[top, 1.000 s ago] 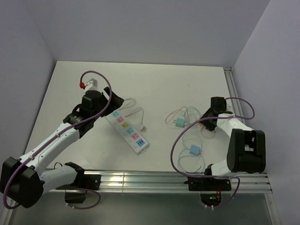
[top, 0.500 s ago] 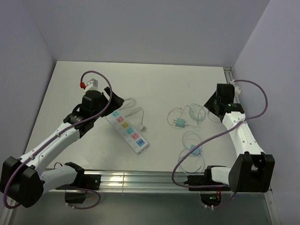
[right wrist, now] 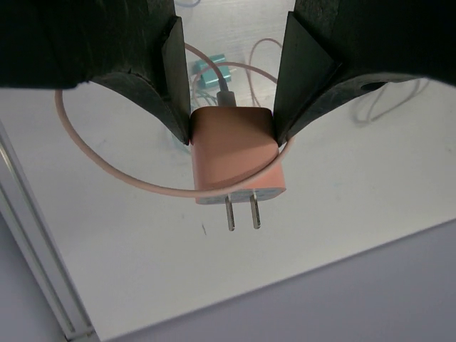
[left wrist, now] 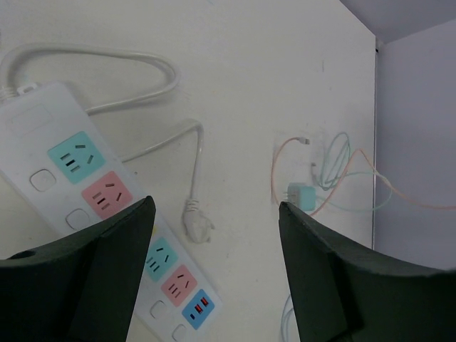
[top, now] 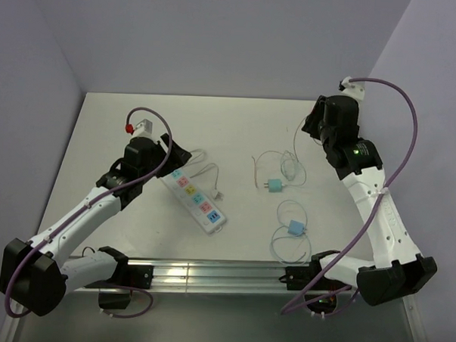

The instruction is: Insert the plug

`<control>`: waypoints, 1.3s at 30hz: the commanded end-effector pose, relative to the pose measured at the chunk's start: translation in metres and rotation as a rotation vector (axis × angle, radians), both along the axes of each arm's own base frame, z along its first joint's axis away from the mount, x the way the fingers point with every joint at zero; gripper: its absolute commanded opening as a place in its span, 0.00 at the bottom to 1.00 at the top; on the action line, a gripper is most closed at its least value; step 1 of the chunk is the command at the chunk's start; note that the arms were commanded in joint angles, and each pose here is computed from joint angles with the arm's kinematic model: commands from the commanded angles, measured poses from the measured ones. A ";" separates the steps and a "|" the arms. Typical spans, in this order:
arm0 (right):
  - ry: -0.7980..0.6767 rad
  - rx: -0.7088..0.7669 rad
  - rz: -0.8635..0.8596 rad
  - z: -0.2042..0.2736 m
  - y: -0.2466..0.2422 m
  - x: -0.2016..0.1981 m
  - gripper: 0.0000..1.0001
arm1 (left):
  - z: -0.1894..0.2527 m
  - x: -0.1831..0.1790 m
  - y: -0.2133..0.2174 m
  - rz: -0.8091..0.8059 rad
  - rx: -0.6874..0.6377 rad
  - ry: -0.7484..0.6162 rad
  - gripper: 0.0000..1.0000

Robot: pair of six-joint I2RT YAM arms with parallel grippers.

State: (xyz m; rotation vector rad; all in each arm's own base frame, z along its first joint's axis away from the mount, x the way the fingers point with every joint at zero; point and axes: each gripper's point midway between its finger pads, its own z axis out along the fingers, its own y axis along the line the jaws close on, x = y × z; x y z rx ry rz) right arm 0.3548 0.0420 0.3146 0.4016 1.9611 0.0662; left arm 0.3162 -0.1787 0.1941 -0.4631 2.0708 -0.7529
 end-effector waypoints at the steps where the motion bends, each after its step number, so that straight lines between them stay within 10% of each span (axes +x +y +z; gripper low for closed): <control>1: -0.157 -0.034 0.091 0.062 0.008 0.002 0.00 | 0.032 -0.004 -0.018 -0.115 -0.049 -0.108 0.75; 18: 0.551 0.268 0.347 -0.190 0.079 -0.067 0.00 | 0.071 -0.012 -0.043 -0.276 -0.079 -0.163 0.69; 24: 0.520 0.193 0.353 -0.166 0.068 -0.093 0.00 | 0.067 -0.008 -0.053 -0.313 -0.092 -0.159 0.67; 30: 0.383 0.725 0.758 -0.099 0.163 -0.122 0.00 | 0.072 -0.014 -0.071 -0.402 -0.113 -0.171 0.63; 39: 0.092 1.107 0.945 0.017 0.191 -0.113 0.00 | 0.120 -0.049 -0.095 -0.562 -0.206 -0.380 0.61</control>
